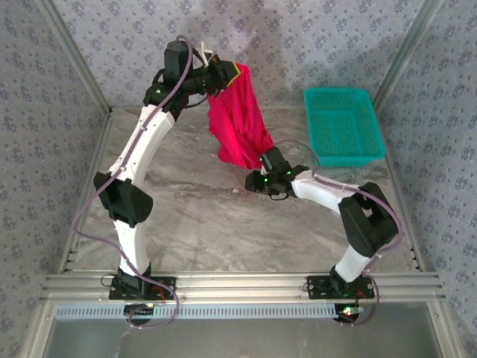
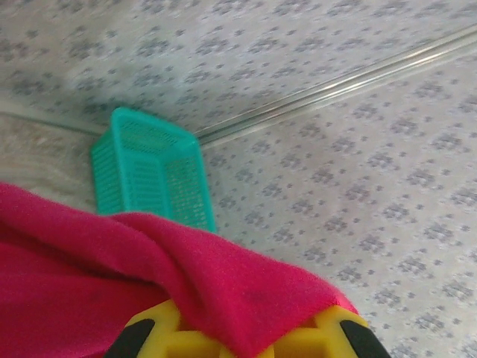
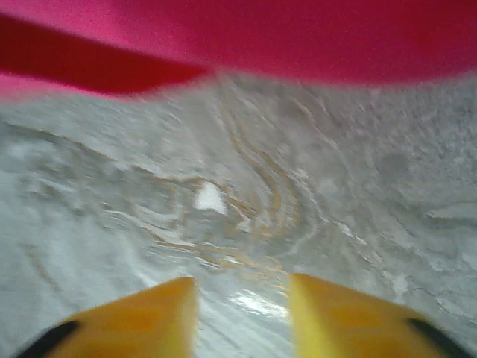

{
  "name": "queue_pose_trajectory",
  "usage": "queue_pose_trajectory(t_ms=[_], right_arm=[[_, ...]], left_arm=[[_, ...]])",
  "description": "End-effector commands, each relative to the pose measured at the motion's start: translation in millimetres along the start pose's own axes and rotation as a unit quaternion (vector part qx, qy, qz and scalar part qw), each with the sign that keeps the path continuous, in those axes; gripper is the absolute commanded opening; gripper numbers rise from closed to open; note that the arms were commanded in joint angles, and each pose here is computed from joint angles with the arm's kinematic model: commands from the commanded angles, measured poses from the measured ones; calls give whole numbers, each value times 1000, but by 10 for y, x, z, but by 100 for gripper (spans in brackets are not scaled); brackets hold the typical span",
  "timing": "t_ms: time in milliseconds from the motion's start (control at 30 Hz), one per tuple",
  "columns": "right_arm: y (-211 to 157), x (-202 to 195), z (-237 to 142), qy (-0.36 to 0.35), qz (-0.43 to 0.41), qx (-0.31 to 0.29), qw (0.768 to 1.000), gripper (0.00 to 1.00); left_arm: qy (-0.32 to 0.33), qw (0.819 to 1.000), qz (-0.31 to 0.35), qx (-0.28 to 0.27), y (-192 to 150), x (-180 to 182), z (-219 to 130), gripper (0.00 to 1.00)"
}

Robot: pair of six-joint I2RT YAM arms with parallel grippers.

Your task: Fold the inside-out t-shirt

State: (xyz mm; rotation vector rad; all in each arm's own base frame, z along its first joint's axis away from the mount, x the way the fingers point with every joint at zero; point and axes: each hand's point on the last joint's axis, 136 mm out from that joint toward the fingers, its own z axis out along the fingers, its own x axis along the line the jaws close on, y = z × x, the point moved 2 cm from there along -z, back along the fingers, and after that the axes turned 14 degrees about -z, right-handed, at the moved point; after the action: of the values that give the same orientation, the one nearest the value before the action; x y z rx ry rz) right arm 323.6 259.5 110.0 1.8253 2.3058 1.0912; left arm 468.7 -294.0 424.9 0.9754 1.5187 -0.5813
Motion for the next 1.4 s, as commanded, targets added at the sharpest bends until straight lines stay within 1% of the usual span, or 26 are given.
queue_pose_trajectory(t_ms=[0,100,133,233,267,300,333,367,433,467,500,533,567,633,733,833,900,1000,1067,1100,1133,1200,1233,1267,1367], right_arm=[[320,244,-215,57,-4,-73,996,65],[506,389,-259,60,-24,-101,993,80],[562,420,-253,56,-33,-107,992,82],[734,408,-118,20,-52,-110,992,83],[882,437,-94,9,-67,-119,991,83],[948,410,-24,-9,-79,-118,990,83],[1001,399,32,-19,-90,-117,989,82],[1066,397,87,-30,-102,-120,987,79],[1147,426,168,-41,-123,-122,984,60],[1163,458,199,-42,-132,-120,983,45],[1140,502,225,-40,-139,-114,983,24],[1101,551,239,-36,-145,-110,983,10],[1017,627,258,-30,-155,-104,982,0],[770,804,296,-17,-185,-86,979,0],[300,1009,409,-6,-223,-58,973,0],[-134,1002,584,-7,-221,-29,975,0],[-452,887,750,0,-203,5,979,0],[-617,789,810,-10,-194,25,981,0],[-569,743,731,-19,-194,21,981,0],[-504,724,651,-25,-195,17,980,13],[-425,700,537,-29,-197,12,980,34],[-300,681,327,-29,-197,-3,980,58],[-233,668,199,-27,-198,-15,980,63],[-189,647,91,-24,-198,-24,980,65],[-25,590,-276,-4,-191,-58,980,65]], left_arm=[[-9,1000,7,-14,-38,-102,-63,0],[-2,1000,2,-17,-55,-53,-36,0],[-2,1000,0,-16,-63,-45,-27,0],[0,1000,-2,-12,-105,-38,-14,0],[-1,1000,-1,-11,-117,-44,-16,0],[-2,1000,0,-11,-127,-58,-27,0],[-2,1000,0,-11,-131,-64,-36,0],[-3,1000,1,-13,-132,-83,-54,0],[-3,1000,3,-19,-117,-108,-87,0],[-5,1000,4,-23,-108,-130,-98,0],[-8,1000,4,-27,-89,-157,-110,0],[-10,999,4,-32,-63,-178,-117,0],[-13,999,5,-37,-27,-208,-123,0],[-17,998,4,-52,74,-260,-126,0],[-24,998,-4,-65,234,-321,-64,0],[-31,997,-6,-69,333,-419,-2,0],[-38,997,-9,-68,367,-472,24,0],[-57,997,-14,-55,336,-543,27,0],[-54,998,-19,-40,284,-520,41,0],[-49,998,-18,-33,247,-503,45,0],[-37,999,-17,-24,189,-463,50,0],[-27,1000,-9,-5,79,-440,47,0],[-23,1000,-3,6,30,-429,42,0],[-19,1000,2,15,-13,-419,30,0],[-6,999,18,43,-131,-377,-9,0]])
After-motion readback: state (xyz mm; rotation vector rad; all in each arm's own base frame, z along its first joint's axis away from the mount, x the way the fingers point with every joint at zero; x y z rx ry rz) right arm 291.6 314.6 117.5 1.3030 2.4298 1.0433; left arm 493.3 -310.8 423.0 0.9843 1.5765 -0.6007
